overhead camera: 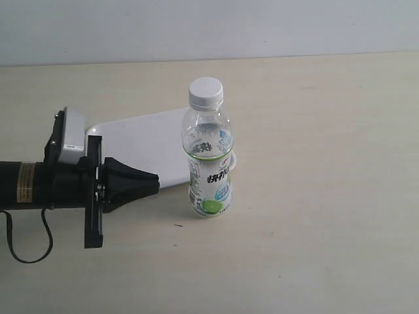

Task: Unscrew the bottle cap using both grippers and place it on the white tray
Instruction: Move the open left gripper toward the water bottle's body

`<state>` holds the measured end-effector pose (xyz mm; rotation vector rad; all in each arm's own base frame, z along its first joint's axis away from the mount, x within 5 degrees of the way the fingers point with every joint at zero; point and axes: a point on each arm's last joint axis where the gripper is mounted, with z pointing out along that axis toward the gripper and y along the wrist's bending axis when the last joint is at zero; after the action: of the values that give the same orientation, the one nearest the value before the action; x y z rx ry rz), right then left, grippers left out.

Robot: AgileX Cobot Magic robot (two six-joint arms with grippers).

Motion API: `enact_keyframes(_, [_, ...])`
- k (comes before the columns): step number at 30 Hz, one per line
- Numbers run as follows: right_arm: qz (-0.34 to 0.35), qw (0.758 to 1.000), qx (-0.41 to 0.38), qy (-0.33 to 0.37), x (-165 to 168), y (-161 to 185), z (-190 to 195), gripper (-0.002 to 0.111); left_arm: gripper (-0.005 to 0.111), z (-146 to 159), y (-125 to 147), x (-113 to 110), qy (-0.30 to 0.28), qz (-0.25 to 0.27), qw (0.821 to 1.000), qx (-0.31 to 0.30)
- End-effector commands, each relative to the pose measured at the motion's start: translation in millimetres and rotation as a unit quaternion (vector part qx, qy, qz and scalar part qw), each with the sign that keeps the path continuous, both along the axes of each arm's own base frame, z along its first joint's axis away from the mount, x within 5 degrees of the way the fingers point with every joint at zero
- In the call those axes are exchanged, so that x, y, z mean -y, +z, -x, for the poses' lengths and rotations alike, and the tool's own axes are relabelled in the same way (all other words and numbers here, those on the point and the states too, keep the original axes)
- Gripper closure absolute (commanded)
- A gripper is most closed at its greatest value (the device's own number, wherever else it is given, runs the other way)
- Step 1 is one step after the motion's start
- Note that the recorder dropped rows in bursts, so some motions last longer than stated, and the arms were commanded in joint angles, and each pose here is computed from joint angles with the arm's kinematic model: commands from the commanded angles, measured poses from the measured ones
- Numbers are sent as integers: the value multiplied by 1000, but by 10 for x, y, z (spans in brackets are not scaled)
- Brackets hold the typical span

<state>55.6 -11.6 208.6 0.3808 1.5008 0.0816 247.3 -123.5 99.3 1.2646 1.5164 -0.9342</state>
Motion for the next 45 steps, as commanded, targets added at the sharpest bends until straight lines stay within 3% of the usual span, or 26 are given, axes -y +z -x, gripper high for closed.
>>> enact_keyframes(1, [2, 1000, 2, 2, -3, -8, 3, 108, 63, -9, -28, 112, -17, 5, 999, 29])
enact_keyframes(5, [2, 1000, 2, 2, -3, -8, 3, 108, 21, -17, -81, 203, -4, 9, 1000, 23])
enact_keyframes(8, [2, 1000, 2, 2, -3, -8, 3, 108, 11, -12, -107, 266, 5, 12, 1000, 15])
enact_keyframes(45, [2, 1000, 2, 2, -3, -8, 3, 108, 11, -72, -52, 523, 29, 32, 999, 26])
